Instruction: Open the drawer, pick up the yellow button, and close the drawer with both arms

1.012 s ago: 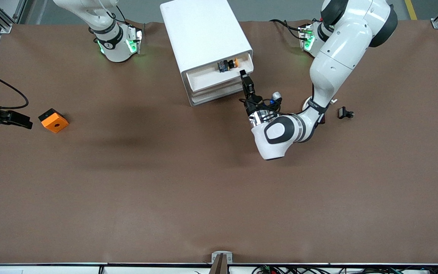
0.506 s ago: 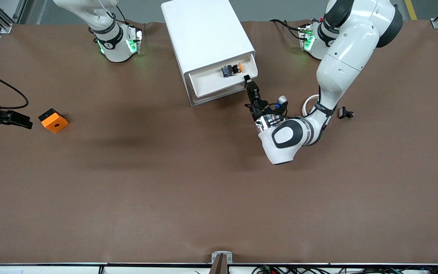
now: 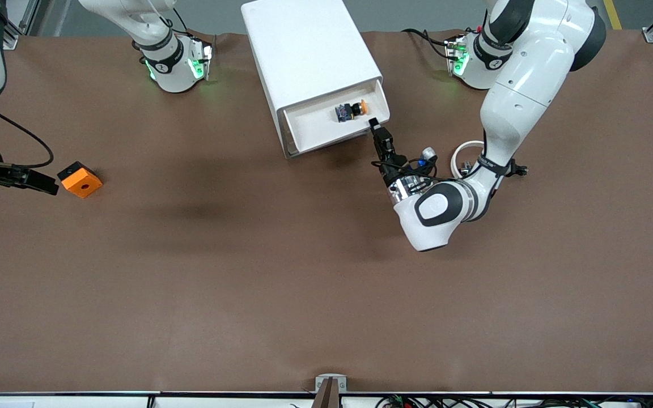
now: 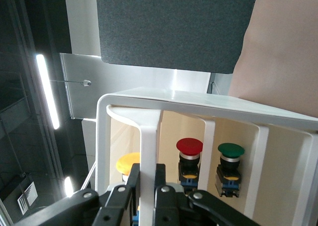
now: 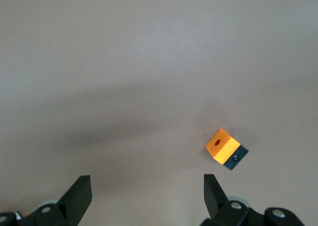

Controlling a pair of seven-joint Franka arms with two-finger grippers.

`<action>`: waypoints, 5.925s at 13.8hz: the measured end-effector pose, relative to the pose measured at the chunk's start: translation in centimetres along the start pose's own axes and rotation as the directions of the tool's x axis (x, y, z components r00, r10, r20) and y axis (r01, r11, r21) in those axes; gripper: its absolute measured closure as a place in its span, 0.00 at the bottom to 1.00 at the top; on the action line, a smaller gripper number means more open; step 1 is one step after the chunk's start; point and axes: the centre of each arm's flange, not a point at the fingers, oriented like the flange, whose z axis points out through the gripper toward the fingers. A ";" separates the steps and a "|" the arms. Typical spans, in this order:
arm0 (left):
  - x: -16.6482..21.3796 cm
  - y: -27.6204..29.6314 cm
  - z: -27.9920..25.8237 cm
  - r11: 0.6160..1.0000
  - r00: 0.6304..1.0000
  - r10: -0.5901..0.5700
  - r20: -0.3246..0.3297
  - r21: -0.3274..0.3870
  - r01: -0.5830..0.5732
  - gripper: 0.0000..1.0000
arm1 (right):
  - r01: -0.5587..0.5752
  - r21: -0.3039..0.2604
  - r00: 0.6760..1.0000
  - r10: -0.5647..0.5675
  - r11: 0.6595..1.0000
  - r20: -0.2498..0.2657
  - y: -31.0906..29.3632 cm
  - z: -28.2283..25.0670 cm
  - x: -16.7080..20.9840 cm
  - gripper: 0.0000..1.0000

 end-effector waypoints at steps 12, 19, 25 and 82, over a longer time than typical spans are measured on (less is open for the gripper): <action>1.7 -0.2 -2.7 1.000 1.000 -0.005 0.025 -0.010 0.005 0.85 | -0.294 0.094 0.956 0.290 0.951 0.055 -12.2 -0.6 -3.0 0.00; 2.8 -0.6 -4.5 1.000 0.999 0.005 0.047 -0.013 -0.004 0.85 | -0.439 0.083 0.899 0.436 0.895 0.054 -21.3 -1.8 -7.2 0.00; 3.8 -0.7 -5.0 1.000 0.999 -0.016 0.031 0.000 0.016 0.82 | -0.621 0.099 0.784 0.619 0.778 0.048 -31.8 -1.7 -13.1 0.00; 3.0 -18.2 -12.1 -0.001 0.060 0.311 -0.948 -0.063 -0.998 0.00 | -0.614 -0.045 0.782 0.615 0.788 0.102 -43.7 4.1 -17.2 0.58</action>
